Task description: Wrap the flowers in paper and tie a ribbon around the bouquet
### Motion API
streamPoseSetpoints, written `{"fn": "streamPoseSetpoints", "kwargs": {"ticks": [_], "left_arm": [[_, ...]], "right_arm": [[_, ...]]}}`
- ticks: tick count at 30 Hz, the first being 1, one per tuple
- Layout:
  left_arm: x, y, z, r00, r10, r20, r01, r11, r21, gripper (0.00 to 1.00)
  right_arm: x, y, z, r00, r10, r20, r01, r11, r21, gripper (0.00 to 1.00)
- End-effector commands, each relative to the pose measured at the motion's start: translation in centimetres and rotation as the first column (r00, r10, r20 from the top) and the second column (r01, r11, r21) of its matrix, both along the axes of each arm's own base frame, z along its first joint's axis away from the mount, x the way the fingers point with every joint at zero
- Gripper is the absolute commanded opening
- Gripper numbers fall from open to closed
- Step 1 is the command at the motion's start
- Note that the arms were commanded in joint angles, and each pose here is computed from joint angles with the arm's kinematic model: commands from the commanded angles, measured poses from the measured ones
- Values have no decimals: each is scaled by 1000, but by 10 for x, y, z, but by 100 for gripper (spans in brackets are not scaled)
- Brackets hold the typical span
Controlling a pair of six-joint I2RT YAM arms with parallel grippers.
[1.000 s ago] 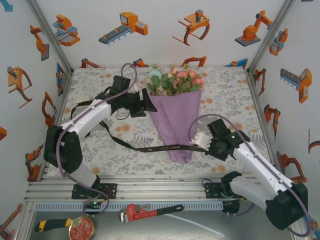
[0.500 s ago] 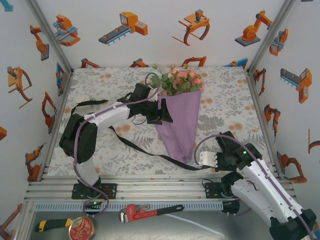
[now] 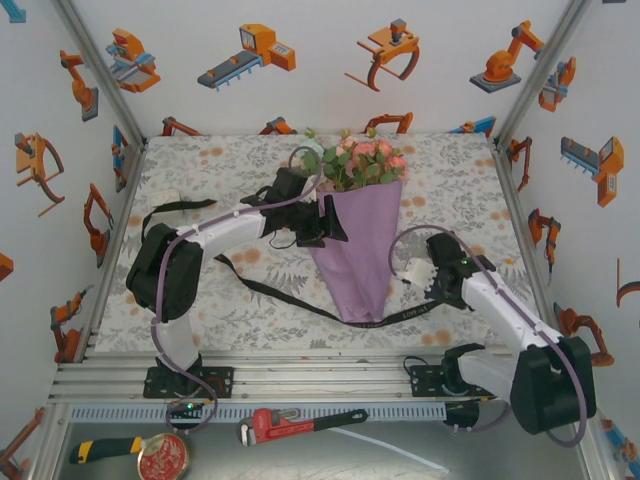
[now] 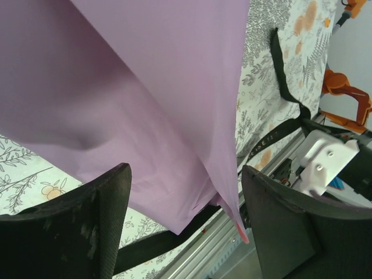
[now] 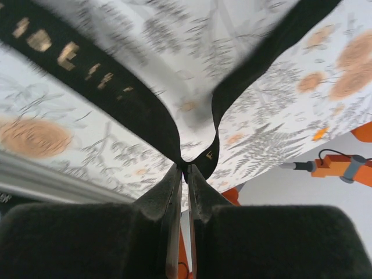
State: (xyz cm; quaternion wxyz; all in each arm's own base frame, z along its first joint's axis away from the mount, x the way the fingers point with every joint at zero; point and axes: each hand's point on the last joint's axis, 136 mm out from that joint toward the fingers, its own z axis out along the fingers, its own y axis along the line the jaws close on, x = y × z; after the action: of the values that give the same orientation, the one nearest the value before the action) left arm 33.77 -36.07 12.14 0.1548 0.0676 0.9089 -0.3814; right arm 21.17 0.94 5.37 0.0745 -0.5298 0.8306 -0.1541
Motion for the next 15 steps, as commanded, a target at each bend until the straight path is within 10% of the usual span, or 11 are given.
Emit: {"fn": "streamPoseSetpoints", "kwargs": {"ticks": [1,9,11,15], "left_arm": [[4,2,16,999,39,31,-38,999,-26,71],[8,-7,48,993,63,97,-49,989,-139,72],[5,-14,51,996,31,89,-19,989,-144,72],[-2,-30,43,997,-26,68,32,995,-92,72]], "right_arm": [[36,-7,10,988,-83,132,81,997,20,27],[69,5,57,908,-402,120,346,879,328,54],[70,34,82,876,-482,13,411,761,502,61],[75,95,128,736,-580,-351,598,314,737,66]]}}
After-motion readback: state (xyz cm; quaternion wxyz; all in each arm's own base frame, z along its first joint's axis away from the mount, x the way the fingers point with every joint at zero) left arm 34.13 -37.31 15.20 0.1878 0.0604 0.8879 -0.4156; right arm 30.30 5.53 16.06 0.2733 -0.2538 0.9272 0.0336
